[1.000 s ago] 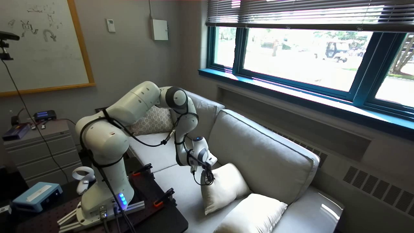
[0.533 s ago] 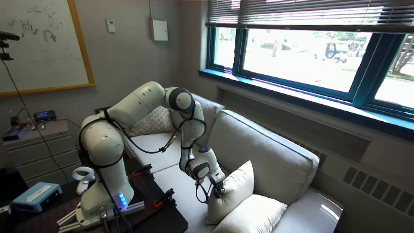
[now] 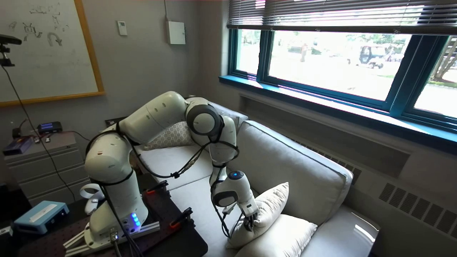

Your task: Place the two small pillows on the right side of the sofa

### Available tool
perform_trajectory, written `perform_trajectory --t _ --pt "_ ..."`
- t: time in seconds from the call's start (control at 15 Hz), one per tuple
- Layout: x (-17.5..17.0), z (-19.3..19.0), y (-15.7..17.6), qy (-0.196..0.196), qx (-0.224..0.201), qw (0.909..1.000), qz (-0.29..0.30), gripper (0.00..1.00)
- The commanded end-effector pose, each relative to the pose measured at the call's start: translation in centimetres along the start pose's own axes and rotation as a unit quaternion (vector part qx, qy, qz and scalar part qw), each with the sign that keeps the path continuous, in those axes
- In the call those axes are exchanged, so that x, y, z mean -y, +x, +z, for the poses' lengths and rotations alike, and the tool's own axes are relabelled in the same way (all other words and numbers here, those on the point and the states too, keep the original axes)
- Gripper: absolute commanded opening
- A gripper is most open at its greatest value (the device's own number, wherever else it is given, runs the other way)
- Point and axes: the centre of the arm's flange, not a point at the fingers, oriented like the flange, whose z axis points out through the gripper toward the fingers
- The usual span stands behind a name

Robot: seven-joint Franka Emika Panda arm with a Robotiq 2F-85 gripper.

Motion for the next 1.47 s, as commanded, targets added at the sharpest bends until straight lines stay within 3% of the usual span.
perform_trajectory --t 0.0,0.33,0.6,0.8,1.0,1.4 --pt "-2.8 -0.6 0.1 0.036 -0.008 0.9990 0.024 0.03" --pt "2.2 0.4 1.5 0.081 0.011 0.9963 0.027 0.03" --pt "7.6 0.4 -2.0 0.160 0.074 0.9843 -0.001 0.03" --pt "10.3 -0.3 -4.5 0.184 0.087 0.9786 -0.030 0.03" --pt "7.4 0.9 -3.7 0.165 0.084 0.9825 -0.019 0.03" --pt "-3.7 4.7 0.9 0.092 0.057 0.9932 0.043 0.03"
